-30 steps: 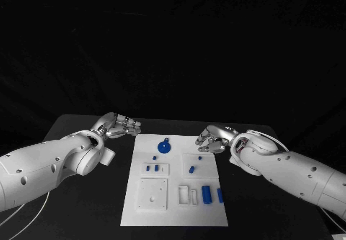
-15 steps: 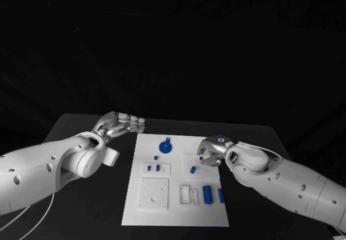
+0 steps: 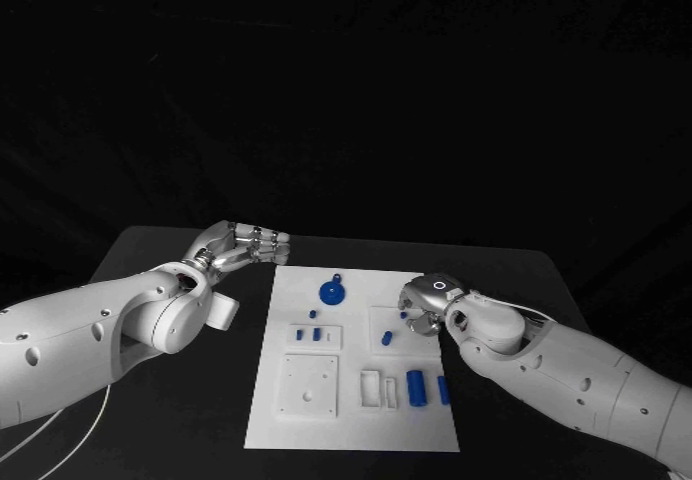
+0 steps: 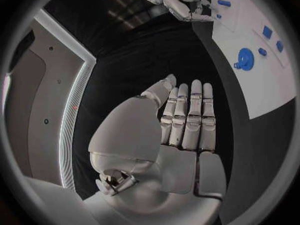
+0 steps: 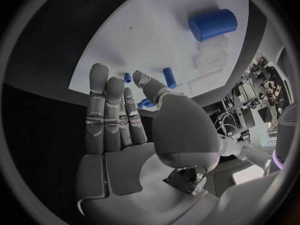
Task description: Assemble the parts on the task board
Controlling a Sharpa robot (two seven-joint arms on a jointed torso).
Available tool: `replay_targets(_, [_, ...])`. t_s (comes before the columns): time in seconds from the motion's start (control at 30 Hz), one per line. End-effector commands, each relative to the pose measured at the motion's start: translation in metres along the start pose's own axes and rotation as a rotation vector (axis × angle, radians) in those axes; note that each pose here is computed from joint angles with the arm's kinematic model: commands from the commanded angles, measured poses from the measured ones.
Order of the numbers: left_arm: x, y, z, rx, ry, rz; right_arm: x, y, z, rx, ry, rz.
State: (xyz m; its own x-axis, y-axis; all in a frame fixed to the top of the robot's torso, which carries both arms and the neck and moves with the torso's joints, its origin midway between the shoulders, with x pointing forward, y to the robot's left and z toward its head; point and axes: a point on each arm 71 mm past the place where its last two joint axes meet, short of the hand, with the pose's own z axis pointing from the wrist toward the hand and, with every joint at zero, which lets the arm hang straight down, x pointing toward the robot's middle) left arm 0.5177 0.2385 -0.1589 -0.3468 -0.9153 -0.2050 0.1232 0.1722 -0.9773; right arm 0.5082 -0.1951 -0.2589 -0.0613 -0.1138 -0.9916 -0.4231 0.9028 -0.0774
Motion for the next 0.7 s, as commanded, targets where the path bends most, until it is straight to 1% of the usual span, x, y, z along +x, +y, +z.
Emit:
replay_targets(0.03, [0.0013,-0.0025,0.0003,0.014,0.012,-0.019,0.0,0.0,0.001,0.003,-0.034,-0.037])
replay_targets(0.37, [0.0018,-0.0024,0.0007,0.011,0.013,-0.021,0.005,0.002,0.005,-0.004,-0.02,-0.015])
replay_targets(0.7, [0.0026,-0.0024,0.0009,0.007,0.016,-0.023,0.012,0.003,0.009,-0.006,0.009,0.001])
